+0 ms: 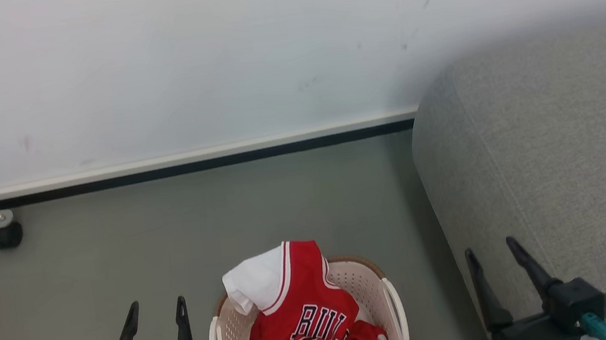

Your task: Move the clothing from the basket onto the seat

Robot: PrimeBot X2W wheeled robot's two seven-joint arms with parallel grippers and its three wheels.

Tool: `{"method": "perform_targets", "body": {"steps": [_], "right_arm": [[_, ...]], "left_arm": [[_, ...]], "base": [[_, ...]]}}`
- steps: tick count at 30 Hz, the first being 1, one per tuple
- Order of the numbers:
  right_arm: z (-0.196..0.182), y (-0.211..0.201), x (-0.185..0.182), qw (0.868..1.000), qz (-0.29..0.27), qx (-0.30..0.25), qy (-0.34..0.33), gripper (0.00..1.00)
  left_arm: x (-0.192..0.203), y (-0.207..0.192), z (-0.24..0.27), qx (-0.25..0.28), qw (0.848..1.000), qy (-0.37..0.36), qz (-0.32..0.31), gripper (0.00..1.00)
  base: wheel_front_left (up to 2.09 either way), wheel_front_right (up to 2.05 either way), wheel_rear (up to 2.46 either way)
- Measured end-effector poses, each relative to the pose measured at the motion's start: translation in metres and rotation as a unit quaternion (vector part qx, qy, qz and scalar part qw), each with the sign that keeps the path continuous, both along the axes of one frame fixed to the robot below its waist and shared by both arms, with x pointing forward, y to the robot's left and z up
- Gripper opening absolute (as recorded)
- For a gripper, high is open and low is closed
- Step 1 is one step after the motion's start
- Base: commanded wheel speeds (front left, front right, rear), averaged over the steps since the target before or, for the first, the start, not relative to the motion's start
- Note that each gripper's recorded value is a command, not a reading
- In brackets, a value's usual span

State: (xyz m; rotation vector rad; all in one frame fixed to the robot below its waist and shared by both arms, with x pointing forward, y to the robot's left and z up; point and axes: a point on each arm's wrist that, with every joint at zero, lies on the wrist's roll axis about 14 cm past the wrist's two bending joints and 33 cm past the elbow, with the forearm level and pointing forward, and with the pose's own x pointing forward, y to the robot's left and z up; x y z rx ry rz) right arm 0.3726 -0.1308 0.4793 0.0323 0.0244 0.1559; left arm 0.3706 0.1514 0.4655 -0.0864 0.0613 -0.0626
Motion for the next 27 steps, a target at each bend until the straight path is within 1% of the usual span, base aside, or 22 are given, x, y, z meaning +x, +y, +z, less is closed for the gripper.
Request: {"method": "perform_targets", "body": {"steps": [7, 16, 21, 27], "right_arm": [[-0.001, -0.011, 0.018, 1.000, -0.011, -0.006, -0.002, 1.00], [-0.009, -0.023, 0.039, 0.999, -0.015, -0.033, -0.001, 1.00], [-0.011, -0.039, 0.051, 0.998, -0.028, -0.047, -0.005, 1.00], [-0.016, -0.047, 0.065, 0.998, -0.037, -0.053, -0.007, 1.00]], "left_arm": [[0.013, -0.013, -0.018, 0.013, 0.999, 0.023, -0.027, 1.00], [0.035, -0.051, -0.058, 0.023, 0.993, 0.074, -0.090, 1.00], [0.047, -0.080, -0.083, 0.040, 0.983, 0.106, -0.143, 1.00], [0.058, -0.108, -0.117, 0.057, 0.969, 0.148, -0.190, 1.00]], "base": [[0.00, 0.00, 0.00], [0.00, 0.00, 0.00], [0.00, 0.00, 0.00], [0.00, 0.00, 0.00]]}}
